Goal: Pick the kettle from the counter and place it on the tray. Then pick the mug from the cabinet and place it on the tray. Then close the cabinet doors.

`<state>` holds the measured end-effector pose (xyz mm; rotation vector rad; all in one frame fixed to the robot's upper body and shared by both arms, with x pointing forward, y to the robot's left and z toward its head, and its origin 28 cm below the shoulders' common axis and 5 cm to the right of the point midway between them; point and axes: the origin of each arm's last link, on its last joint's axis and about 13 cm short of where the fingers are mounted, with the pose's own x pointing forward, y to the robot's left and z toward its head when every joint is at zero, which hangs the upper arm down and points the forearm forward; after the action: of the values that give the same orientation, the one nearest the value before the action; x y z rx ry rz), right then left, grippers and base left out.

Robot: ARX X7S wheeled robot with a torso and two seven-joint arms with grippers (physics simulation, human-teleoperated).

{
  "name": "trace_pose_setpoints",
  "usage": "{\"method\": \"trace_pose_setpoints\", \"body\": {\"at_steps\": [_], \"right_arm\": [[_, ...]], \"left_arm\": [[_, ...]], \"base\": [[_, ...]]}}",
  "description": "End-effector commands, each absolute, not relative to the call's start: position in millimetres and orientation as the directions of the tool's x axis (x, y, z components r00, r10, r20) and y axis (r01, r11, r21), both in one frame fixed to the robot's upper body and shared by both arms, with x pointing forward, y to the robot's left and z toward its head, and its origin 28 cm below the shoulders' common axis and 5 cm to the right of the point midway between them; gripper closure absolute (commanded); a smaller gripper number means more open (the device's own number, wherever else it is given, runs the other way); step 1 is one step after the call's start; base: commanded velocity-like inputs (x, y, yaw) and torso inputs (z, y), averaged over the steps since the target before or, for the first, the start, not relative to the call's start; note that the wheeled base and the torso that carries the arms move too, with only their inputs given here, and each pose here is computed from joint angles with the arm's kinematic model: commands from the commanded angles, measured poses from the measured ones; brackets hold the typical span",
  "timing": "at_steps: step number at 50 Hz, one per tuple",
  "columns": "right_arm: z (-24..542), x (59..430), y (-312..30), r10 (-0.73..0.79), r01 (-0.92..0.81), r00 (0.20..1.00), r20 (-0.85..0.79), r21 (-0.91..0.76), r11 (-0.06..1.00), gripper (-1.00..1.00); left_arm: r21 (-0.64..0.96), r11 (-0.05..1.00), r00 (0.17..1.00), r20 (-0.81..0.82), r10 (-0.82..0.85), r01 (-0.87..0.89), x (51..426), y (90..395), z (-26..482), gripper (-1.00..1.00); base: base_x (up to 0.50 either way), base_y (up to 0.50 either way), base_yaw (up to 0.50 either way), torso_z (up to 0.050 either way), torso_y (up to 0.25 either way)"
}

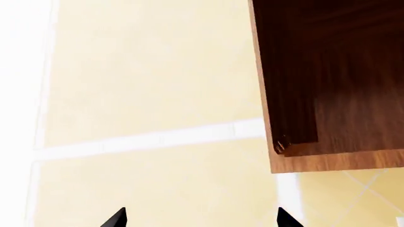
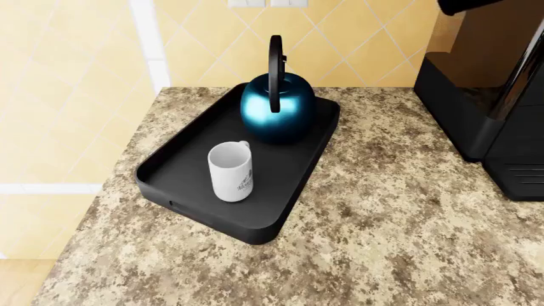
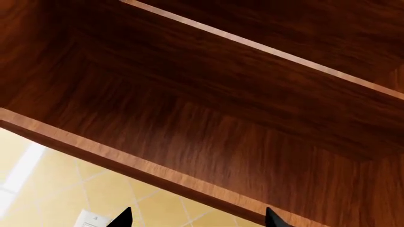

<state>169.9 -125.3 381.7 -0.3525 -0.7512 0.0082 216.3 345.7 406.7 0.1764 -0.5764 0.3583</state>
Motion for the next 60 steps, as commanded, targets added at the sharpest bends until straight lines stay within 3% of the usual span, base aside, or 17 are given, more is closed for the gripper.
{"method": "trace_pose_setpoints", "body": {"at_steps": [1, 19, 42, 60], "right_arm": [[383.2, 170.0, -123.5, 0.140, 0.112, 0.731, 0.668, -0.320, 0.941, -1.00], [385.3, 167.9, -122.9, 0.142, 0.114, 0.728, 0.670, -0.322, 0.940, -1.00], [382.7, 166.2, -123.6, 0.141, 0.110, 0.736, 0.662, -0.323, 0.940, -1.00], [379.0, 170.0, -121.7, 0.144, 0.105, 0.744, 0.653, -0.326, 0.939, -1.00]], "left_arm": [[0.064, 0.896, 0.767, 0.546, 0.336, -0.438, 220.5, 357.8, 415.1, -1.00], [0.036, 0.852, 0.734, 0.528, 0.428, -0.522, 231.6, 374.3, 422.5, -1.00], [0.012, 0.850, 0.664, 0.630, 0.402, -0.526, 257.7, 353.6, 504.4, -1.00], [-0.031, 0.826, 0.654, 0.595, 0.467, -0.562, 267.0, 367.4, 501.5, -1.00]], "base": [[0.00, 0.00, 0.00, 0.000, 0.000], [0.00, 0.00, 0.00, 0.000, 0.000], [0.00, 0.00, 0.00, 0.010, 0.002], [0.00, 0.00, 0.00, 0.009, 0.010]]}}
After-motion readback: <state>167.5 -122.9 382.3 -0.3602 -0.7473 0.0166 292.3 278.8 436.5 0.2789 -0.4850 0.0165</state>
